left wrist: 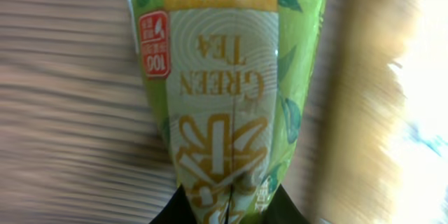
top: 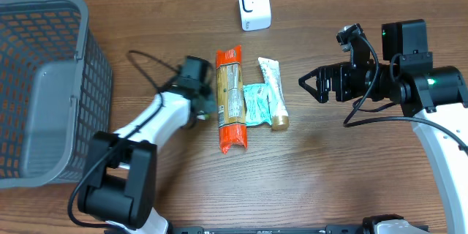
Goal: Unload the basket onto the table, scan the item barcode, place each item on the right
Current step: 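Push the items together toward the right with the left gripper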
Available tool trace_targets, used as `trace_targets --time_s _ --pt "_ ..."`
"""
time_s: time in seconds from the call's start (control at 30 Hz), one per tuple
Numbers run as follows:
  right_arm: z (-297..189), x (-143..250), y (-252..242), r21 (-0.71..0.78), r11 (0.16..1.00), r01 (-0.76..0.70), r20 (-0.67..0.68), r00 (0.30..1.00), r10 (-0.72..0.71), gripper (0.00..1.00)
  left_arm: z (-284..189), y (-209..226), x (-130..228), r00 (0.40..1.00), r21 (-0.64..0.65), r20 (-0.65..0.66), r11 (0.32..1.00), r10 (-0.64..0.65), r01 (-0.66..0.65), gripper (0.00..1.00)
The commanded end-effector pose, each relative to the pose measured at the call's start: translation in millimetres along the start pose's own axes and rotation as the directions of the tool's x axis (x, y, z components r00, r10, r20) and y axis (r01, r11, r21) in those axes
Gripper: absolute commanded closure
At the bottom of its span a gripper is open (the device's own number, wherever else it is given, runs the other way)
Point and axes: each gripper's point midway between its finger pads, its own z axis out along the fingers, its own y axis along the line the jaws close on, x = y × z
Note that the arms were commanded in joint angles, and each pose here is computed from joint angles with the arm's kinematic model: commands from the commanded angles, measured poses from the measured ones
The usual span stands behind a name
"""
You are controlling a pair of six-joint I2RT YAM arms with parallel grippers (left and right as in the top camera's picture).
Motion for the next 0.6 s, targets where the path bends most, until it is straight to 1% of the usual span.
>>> trace_targets --time_s 0.0,0.03,0.07,0.1,0.13,0.17,0.2,0.27,0.4,0.5,0.57 --pt "-3 -6 6 -0.011 1.000 0.017 0.016 1.000 -0.017 0.00 3 -25 24 0.982 0.070 -0.055 0.982 0.180 -0.176 0.80" --pt "-3 -6 6 -0.011 1.000 0.017 0.016 1.000 -0.017 0.00 3 -25 26 0.980 0.066 -0.064 0.981 0.186 -0.182 0.75" --pt "-3 -6 6 -0.011 1.000 0.016 0.016 1.000 -0.016 0.00 2 -23 29 0.979 0.060 -0.074 0.981 0.188 -0.184 0.62" --pt "-3 -6 6 -0.011 1.000 0.017 0.016 1.000 -0.017 0.00 2 -20 32 0.978 0.053 -0.093 0.982 0.185 -0.180 0.42" --pt "-3 -6 6 -0.011 1.000 0.017 0.016 1.000 -0.017 0.00 1 -17 33 0.978 0.045 -0.100 0.983 0.181 -0.177 0.30" --pt "-3 -6 6 -0.011 1.000 0.016 0.016 1.000 -0.016 0.00 0 -14 33 0.978 0.034 -0.108 0.984 0.177 -0.174 0.23" --pt "-3 -6 6 -0.011 1.000 0.017 0.016 1.000 -0.017 0.00 -3 -12 32 0.978 0.024 -0.116 0.985 0.175 -0.173 0.18" --pt "-3 -6 6 -0.011 1.000 0.017 0.016 1.000 -0.017 0.00 -11 -10 28 0.977 0.008 -0.128 0.985 0.171 -0.172 0.12" --pt "-3 -6 6 -0.011 1.000 0.017 0.016 1.000 -0.016 0.00 -44 -15 7 0.980 -0.002 -0.117 0.987 0.160 -0.161 0.10" --pt "-3 -6 6 -0.011 1.000 0.017 0.016 1.000 -0.017 0.00 -89 -26 -15 0.986 0.038 -0.072 0.988 0.151 -0.149 0.10" --pt "-3 -6 6 -0.011 1.000 0.017 0.016 1.000 -0.016 0.00 -126 -33 -27 0.989 0.080 -0.017 0.986 0.147 -0.145 0.09"
